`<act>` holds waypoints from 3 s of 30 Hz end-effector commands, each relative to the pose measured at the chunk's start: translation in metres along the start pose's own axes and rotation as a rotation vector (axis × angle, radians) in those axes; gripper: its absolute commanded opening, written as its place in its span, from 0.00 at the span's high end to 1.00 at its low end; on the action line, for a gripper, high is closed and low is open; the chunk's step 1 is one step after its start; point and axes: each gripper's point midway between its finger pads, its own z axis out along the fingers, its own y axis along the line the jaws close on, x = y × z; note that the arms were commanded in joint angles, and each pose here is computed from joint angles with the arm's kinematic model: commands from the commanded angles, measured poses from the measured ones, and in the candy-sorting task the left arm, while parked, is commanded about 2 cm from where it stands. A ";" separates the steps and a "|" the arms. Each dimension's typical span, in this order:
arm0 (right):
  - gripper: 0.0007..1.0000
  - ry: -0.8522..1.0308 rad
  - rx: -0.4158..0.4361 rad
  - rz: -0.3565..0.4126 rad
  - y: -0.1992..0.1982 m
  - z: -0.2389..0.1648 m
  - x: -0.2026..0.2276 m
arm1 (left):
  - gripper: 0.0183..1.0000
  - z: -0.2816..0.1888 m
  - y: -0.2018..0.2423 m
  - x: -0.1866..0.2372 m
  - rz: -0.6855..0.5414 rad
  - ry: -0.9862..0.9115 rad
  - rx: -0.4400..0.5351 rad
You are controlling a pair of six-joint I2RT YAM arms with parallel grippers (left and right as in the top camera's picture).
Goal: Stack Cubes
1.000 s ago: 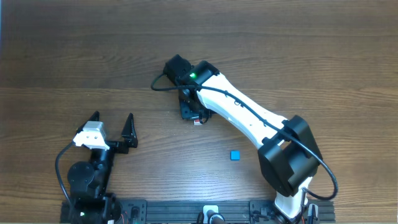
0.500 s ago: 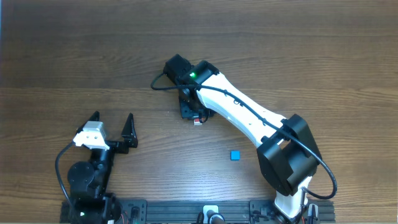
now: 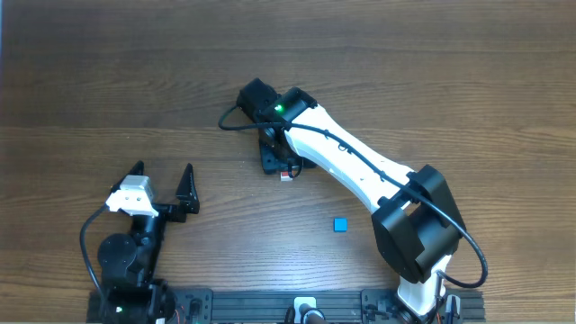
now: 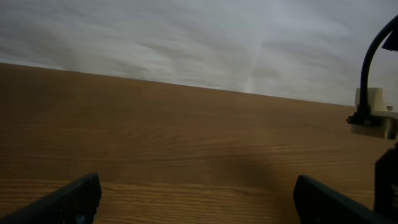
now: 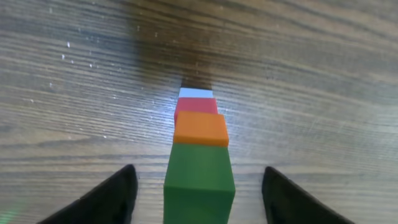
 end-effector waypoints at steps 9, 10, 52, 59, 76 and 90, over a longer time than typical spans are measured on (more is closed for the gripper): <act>0.01 -0.104 -0.033 0.023 -0.014 -0.049 -0.008 | 0.00 0.000 0.002 0.001 0.011 -0.003 -0.010; 0.01 -0.119 -0.027 0.029 -0.020 -0.060 -0.005 | 0.00 0.000 0.002 0.001 0.011 -0.003 -0.010; 0.08 0.018 0.004 0.115 -0.096 0.061 0.144 | 0.00 0.000 0.002 0.001 0.011 -0.003 -0.010; 0.16 0.022 0.024 0.118 -0.098 0.067 0.143 | 0.00 0.000 0.002 0.001 0.011 -0.003 -0.010; 0.40 0.006 0.031 0.118 -0.098 0.070 0.138 | 0.00 0.000 0.002 0.001 0.011 -0.003 -0.010; 0.55 0.008 0.032 0.118 -0.098 0.071 0.138 | 0.00 0.000 0.002 0.001 0.011 -0.003 -0.010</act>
